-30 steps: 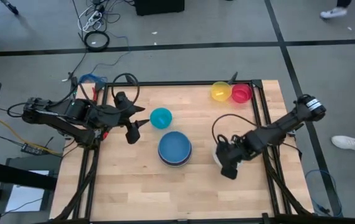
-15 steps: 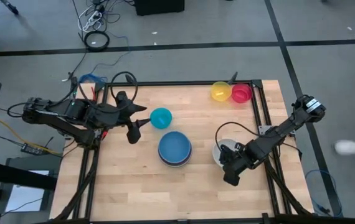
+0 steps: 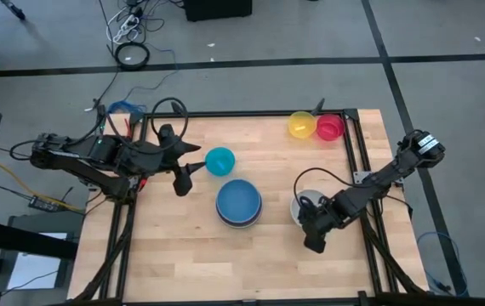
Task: Nest bowls inside each other
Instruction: Stack the white bowl on top of the blue bowl
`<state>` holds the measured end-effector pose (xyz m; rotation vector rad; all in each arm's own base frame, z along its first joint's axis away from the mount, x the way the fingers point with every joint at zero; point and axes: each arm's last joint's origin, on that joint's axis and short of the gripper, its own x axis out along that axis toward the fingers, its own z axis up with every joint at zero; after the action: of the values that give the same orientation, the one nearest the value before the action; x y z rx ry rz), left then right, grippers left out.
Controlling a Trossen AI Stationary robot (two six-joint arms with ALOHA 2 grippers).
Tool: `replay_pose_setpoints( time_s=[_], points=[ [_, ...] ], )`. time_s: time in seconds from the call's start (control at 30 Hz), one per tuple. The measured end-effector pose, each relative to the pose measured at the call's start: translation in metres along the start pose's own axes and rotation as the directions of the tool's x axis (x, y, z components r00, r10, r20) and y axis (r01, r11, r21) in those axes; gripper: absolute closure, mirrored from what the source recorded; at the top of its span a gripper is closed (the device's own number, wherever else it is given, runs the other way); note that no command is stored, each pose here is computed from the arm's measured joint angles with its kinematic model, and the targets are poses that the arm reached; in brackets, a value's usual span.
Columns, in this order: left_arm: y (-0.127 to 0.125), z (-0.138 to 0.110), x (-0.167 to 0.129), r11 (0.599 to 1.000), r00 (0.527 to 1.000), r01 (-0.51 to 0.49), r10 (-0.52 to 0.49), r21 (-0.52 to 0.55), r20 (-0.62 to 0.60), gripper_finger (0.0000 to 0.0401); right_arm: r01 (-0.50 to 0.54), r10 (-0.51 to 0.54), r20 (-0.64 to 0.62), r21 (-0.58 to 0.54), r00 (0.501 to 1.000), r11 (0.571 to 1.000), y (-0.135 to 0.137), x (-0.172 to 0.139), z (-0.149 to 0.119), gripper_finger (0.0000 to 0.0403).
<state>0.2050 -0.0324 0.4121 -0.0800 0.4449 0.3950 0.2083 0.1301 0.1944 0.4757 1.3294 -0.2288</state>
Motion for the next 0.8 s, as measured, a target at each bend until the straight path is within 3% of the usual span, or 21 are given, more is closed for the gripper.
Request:
replay_pose_setpoints(
  time_s=[0.2, 0.43, 0.8],
  points=[
    [0.000, 0.000, 0.000, 1.000, 1.000, 0.001, -0.001, -0.001, 0.001, 0.0165, -0.034, 0.034, 0.025, -0.009, 0.999, 0.999, -0.003, 0.006, 0.005, 0.0268],
    [0.000, 0.000, 0.000, 1.000, 1.000, 0.001, -0.001, -0.002, 0.003, 0.0165, -0.053, 0.057, 0.048, -0.064, 0.997, 0.996, -0.004, 0.006, 0.011, 0.0389],
    [0.000, 0.001, 0.000, 1.000, 1.000, 0.002, -0.002, -0.004, 0.007, 0.0165, -0.077, 0.092, 0.106, -0.137, 0.990, 0.988, 0.001, -0.014, 0.036, 0.0402]
  ],
)
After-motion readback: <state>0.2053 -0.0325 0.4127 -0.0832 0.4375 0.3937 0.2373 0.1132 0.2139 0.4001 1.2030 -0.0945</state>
